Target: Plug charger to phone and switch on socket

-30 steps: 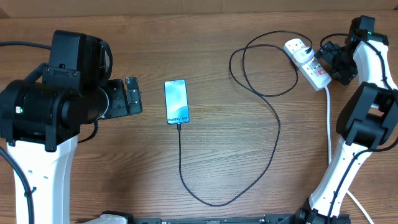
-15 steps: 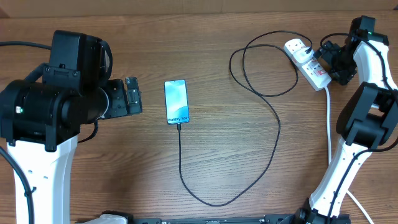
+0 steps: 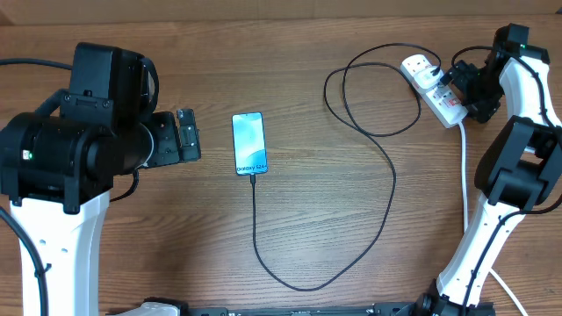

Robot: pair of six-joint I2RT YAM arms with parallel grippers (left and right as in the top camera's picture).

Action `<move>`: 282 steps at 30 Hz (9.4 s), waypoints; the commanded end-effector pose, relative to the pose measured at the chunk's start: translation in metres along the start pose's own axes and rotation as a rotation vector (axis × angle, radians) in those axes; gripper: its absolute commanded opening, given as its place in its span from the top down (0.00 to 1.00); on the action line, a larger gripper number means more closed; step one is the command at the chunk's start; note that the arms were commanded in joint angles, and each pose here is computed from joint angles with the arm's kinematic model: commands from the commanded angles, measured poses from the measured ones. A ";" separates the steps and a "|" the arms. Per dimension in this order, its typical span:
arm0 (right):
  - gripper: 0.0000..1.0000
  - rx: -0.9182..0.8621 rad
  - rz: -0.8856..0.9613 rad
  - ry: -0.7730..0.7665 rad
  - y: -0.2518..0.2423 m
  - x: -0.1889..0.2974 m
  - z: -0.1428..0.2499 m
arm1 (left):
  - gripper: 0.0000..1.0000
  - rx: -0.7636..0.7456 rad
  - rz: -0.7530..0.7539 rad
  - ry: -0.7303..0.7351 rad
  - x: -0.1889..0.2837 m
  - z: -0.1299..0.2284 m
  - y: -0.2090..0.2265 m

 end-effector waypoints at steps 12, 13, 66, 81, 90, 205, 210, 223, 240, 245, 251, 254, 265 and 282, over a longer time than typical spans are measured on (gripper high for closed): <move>0.00 -0.025 0.012 0.003 -0.015 0.038 -0.008 | 0.01 0.021 -0.016 0.001 -0.001 0.000 0.002; 0.00 -0.033 0.001 -0.015 -0.018 0.055 -0.010 | 0.00 0.021 -0.016 0.001 -0.001 0.000 0.002; 0.00 0.355 -0.236 -0.228 -0.100 0.310 0.259 | 0.01 0.021 -0.016 0.002 -0.001 0.000 0.002; 0.00 0.349 -0.186 -0.172 -0.111 0.306 0.267 | 0.00 0.021 -0.016 0.002 -0.001 0.000 0.002; 0.00 0.349 -0.186 -0.173 -0.111 0.306 0.267 | 0.01 0.021 -0.016 0.001 -0.001 0.000 0.002; 0.00 0.800 -0.810 -1.076 -0.137 0.150 0.295 | 0.01 0.021 -0.016 0.002 -0.001 0.000 0.002; 0.00 0.796 -0.805 -1.079 -0.137 0.150 0.294 | 0.00 0.021 -0.016 0.001 -0.001 0.000 0.002; 0.00 0.795 -0.806 -1.078 -0.137 0.150 0.294 | 0.01 0.021 -0.016 0.002 -0.001 0.000 0.002; 0.00 0.794 -0.812 -1.078 -0.137 0.150 0.295 | 0.01 0.021 -0.016 0.001 -0.001 0.000 0.002; 0.00 0.794 -0.812 -1.078 -0.137 0.150 0.295 | 0.00 0.021 -0.016 0.001 -0.001 0.000 0.002; 0.00 0.794 -0.812 -1.078 -0.137 0.150 0.295 | 0.00 0.021 -0.016 0.001 -0.001 0.000 0.002; 0.00 0.794 -0.812 -1.077 -0.137 0.150 0.295 | 0.00 0.021 -0.016 0.001 -0.001 0.000 0.002; 0.00 0.794 -0.812 -1.077 -0.137 0.150 0.295 | 0.00 0.020 -0.016 0.001 -0.001 0.000 0.002; 0.00 0.794 -0.812 -1.078 -0.137 0.150 0.295 | 0.00 0.021 -0.016 0.001 -0.001 0.000 0.002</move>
Point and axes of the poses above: each gripper's point midway between its finger pads, its own x axis back along the fingers, its own y axis along the line the jaws close on, z = x × y, the point moved 6 cm from there along x, back along the fingers, and after that the axes turned 12 degrees about -x, right-handed, at the moved point
